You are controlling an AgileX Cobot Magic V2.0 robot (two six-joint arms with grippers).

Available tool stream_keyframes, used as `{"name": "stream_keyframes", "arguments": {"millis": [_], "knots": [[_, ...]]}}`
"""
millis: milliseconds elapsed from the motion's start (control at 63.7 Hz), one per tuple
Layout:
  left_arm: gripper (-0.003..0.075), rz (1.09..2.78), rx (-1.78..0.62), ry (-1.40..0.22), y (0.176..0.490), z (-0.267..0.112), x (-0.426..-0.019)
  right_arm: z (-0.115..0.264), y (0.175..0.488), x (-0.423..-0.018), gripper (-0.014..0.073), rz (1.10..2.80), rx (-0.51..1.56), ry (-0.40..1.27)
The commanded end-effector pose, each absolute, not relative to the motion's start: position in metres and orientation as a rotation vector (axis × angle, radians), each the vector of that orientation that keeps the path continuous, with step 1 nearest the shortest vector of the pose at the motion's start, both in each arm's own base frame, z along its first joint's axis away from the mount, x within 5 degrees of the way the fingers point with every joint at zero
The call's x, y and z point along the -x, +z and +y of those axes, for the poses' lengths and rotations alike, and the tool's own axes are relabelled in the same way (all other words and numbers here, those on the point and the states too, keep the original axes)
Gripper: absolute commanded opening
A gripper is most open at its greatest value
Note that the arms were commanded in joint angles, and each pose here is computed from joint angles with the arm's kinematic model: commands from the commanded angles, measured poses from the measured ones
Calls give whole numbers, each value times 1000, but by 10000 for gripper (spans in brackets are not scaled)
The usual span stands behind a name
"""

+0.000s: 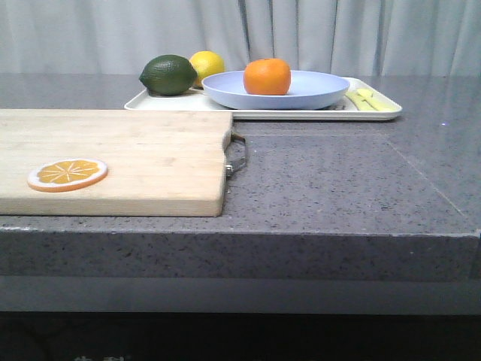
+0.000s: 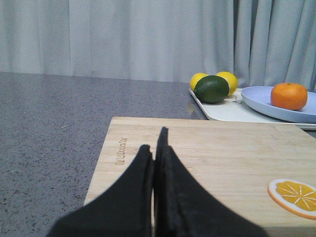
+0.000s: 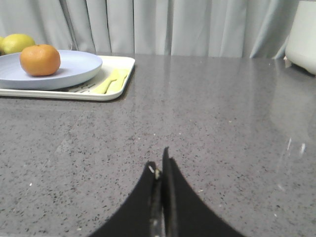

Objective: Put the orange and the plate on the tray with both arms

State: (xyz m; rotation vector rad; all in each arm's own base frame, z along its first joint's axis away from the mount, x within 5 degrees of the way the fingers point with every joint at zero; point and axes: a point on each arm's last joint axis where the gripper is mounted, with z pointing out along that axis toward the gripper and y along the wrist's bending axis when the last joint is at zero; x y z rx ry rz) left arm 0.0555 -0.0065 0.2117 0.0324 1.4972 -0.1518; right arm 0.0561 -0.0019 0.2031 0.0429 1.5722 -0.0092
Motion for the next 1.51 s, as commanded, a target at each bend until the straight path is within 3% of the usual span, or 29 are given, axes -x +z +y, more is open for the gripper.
{"name": "stream_keyframes", "arguments": {"millis": [0, 1492], "knots": [[-18, 1408, -29, -151, 218, -6, -53, -2, 215, -55, -68, 1396, -28, -30], [-18, 1402, -8, -126, 218, -4, -53, -1, 216, -53, -68, 1379, -20, -20]]}}
